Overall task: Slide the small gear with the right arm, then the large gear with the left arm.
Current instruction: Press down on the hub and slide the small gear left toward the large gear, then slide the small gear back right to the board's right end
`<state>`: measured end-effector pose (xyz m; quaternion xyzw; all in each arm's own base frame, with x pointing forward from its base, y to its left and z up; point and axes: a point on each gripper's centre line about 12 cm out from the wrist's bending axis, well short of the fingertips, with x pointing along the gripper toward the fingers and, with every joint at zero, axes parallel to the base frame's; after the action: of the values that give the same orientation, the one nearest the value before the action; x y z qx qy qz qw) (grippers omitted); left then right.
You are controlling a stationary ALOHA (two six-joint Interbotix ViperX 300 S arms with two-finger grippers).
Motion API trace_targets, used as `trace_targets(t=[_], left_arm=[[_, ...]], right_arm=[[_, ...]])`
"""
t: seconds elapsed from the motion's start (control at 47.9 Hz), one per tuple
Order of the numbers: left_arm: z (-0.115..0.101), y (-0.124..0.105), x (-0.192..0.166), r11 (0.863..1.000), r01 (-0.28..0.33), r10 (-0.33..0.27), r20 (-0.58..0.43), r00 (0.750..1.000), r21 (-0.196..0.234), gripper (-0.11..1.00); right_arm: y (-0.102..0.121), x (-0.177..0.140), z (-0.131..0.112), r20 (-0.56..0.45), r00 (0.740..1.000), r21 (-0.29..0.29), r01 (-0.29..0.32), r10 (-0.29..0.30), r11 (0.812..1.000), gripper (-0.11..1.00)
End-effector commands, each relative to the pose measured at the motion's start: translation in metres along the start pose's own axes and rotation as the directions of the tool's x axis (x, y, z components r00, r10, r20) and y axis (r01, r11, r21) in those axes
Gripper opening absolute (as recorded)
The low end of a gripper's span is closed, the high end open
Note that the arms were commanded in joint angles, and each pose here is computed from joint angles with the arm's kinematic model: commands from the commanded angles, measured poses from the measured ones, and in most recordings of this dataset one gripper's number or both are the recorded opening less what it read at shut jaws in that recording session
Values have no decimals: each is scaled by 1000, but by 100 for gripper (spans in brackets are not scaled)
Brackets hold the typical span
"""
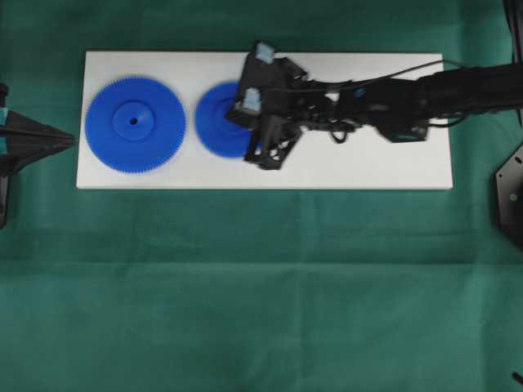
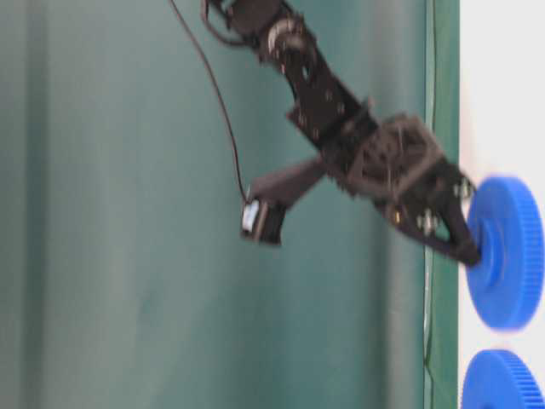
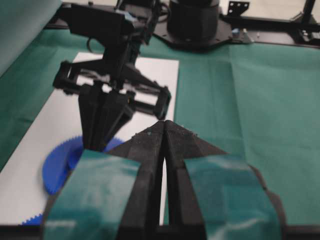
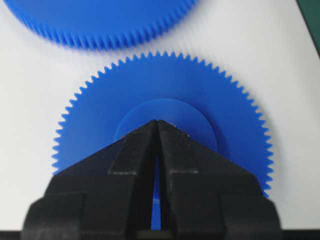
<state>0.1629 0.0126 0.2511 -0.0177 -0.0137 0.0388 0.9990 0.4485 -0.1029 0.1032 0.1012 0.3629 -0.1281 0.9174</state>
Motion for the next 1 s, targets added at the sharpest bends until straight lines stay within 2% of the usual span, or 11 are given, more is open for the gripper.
trace_targets(t=[0.0, 0.167, 0.98], left_arm=[[3, -1, -1, 1000, 3, -3, 12, 1000, -2, -1], [1, -1, -5, 1000, 4, -4, 11, 1000, -2, -1], [-3, 0, -5, 1000, 3, -3, -12, 1000, -2, -1]], right_arm=[[12, 10, -3, -30, 999, -24, -16, 15, 1000, 52], [16, 12, 8, -2, 1000, -33, -22, 22, 999, 53], [16, 15, 3, -17, 1000, -48, -20, 19, 999, 53]])
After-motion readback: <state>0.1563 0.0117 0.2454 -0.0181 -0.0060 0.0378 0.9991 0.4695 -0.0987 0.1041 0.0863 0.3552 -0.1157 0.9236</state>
